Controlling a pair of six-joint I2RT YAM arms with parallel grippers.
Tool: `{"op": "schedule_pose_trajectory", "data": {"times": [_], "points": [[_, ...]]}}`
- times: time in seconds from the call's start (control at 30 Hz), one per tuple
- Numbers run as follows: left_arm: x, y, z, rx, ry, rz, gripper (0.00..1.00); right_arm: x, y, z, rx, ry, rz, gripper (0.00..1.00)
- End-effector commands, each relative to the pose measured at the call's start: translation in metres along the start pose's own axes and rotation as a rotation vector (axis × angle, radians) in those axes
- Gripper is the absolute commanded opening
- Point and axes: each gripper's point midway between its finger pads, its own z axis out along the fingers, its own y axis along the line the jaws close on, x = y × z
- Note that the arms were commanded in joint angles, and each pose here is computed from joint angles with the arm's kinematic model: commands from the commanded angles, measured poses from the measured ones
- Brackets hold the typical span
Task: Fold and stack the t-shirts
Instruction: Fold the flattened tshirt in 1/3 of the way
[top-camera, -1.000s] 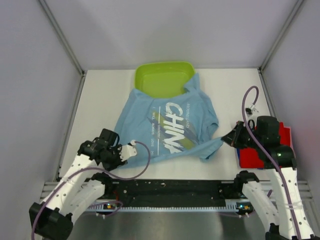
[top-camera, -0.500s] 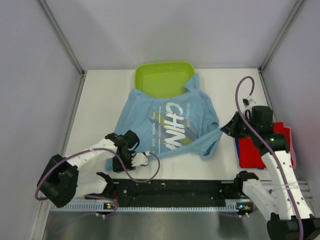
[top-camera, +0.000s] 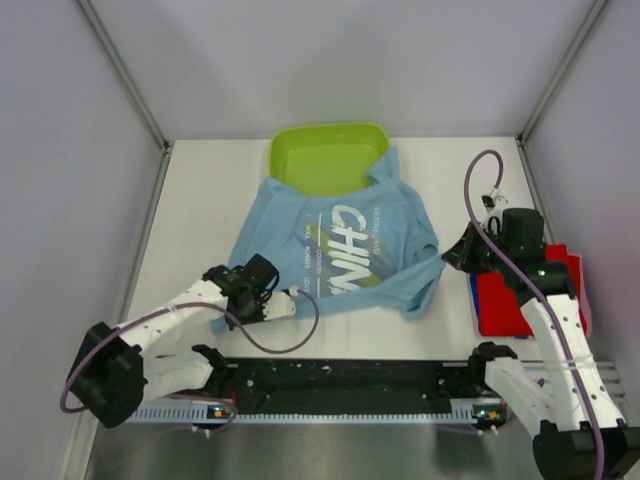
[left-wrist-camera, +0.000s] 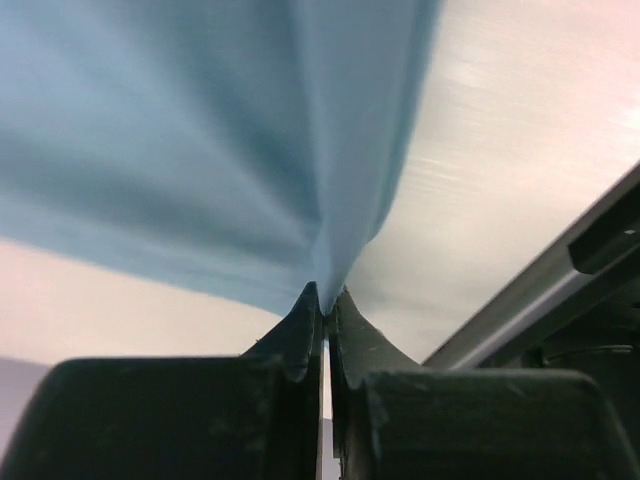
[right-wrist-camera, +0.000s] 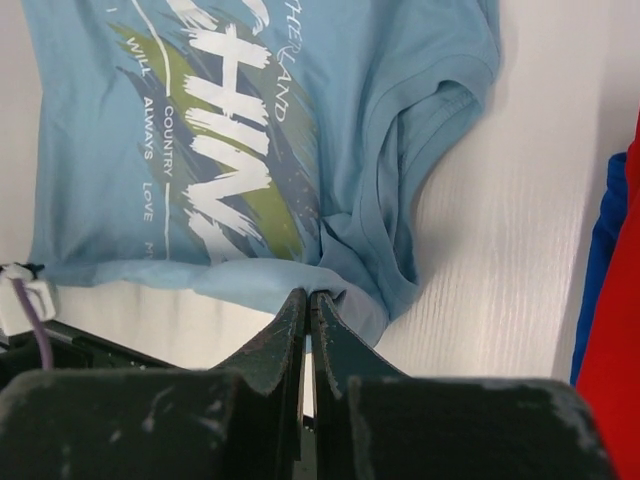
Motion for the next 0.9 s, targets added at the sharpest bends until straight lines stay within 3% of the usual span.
{"op": "schedule_pose_trajectory", "data": {"times": [0.0,0.27,0.4,0.57,0.87], "points": [[-0.027,0.051,-0.043,-0.232,-0.141,-0.062,0.00,-0.035,0.017,0.002,-0.075,-0.076,-0.079,0.00],[-0.028,0.129,-0.063,-0.421,-0.071,-0.174,0.00,-0.088,0.035,0.031,-0.156,-0.139,-0.135,0.00],[-0.037,0.167,-0.074,-0.495,-0.074,-0.208,0.00,-0.099,0.023,0.045,-0.087,-0.140,-0.137,0.00],[-0.053,0.186,-0.066,-0.485,-0.076,-0.200,0.00,-0.105,-0.001,0.060,0.019,-0.155,-0.142,0.00],[-0.057,0.194,-0.037,-0.460,-0.032,-0.192,0.00,-0.101,0.003,0.090,-0.057,-0.109,-0.152,0.00]]}}
